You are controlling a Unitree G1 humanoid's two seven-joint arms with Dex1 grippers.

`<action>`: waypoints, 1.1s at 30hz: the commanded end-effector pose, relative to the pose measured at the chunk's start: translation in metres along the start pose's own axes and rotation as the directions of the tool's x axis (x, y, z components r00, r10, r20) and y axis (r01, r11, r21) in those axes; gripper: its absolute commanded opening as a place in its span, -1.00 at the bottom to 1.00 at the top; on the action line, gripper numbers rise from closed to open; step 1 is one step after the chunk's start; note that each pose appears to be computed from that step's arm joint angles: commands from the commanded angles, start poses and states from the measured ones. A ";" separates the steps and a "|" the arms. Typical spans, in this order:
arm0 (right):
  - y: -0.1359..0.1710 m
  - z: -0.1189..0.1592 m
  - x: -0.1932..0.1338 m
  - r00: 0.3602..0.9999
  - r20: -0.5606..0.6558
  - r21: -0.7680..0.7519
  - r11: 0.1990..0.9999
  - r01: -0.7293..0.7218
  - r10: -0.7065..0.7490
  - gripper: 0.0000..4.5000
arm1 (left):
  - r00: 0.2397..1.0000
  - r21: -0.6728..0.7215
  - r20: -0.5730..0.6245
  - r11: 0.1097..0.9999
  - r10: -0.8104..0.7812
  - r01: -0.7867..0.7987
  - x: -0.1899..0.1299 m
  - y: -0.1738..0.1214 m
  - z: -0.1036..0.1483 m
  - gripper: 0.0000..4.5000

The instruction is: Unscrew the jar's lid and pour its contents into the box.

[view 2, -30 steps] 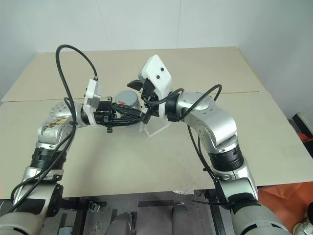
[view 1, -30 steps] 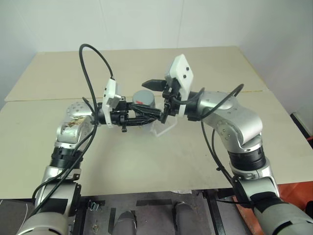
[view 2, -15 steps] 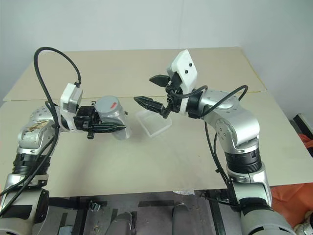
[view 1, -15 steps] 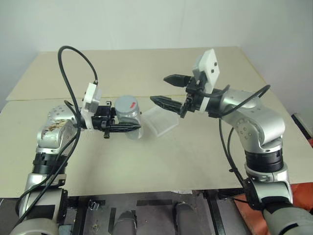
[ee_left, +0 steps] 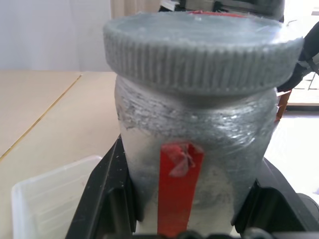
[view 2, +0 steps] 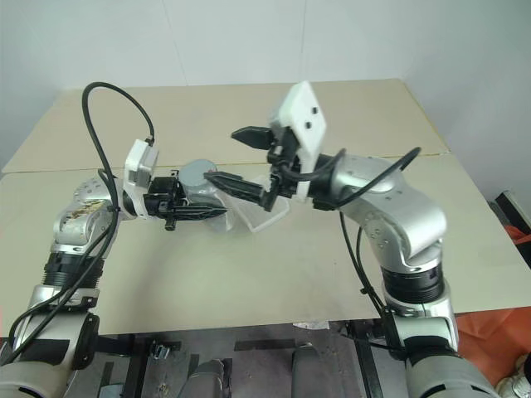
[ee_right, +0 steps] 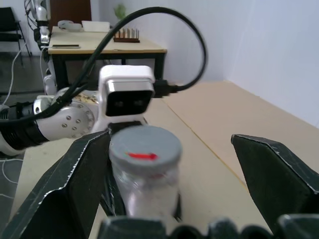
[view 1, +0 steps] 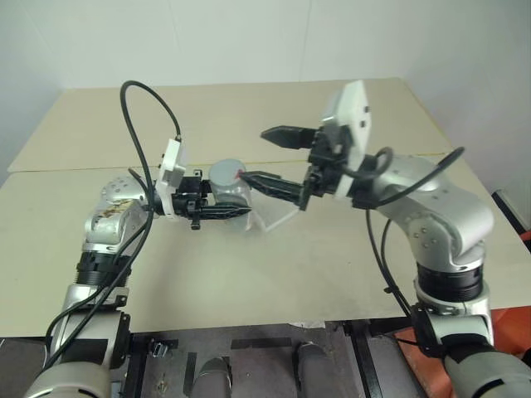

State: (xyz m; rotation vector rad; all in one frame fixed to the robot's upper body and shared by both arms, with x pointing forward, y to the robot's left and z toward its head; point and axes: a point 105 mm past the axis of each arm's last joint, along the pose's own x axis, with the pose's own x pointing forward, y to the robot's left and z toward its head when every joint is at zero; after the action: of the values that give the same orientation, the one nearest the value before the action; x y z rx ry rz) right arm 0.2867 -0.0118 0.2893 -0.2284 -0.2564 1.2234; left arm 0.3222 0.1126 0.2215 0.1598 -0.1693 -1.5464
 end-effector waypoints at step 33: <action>-0.041 -0.015 -0.035 0.971 -0.068 0.001 0.973 0.229 -0.228 1.00 | 0.999 0.051 -0.053 0.999 -0.011 0.014 -0.018 -0.007 0.009 -0.14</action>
State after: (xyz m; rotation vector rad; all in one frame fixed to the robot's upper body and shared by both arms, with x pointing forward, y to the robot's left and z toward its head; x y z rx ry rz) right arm 0.3222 -0.0587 0.2790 -0.2125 -0.1747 0.9743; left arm 0.3163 0.1318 0.2158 0.2178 -0.1116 -1.5369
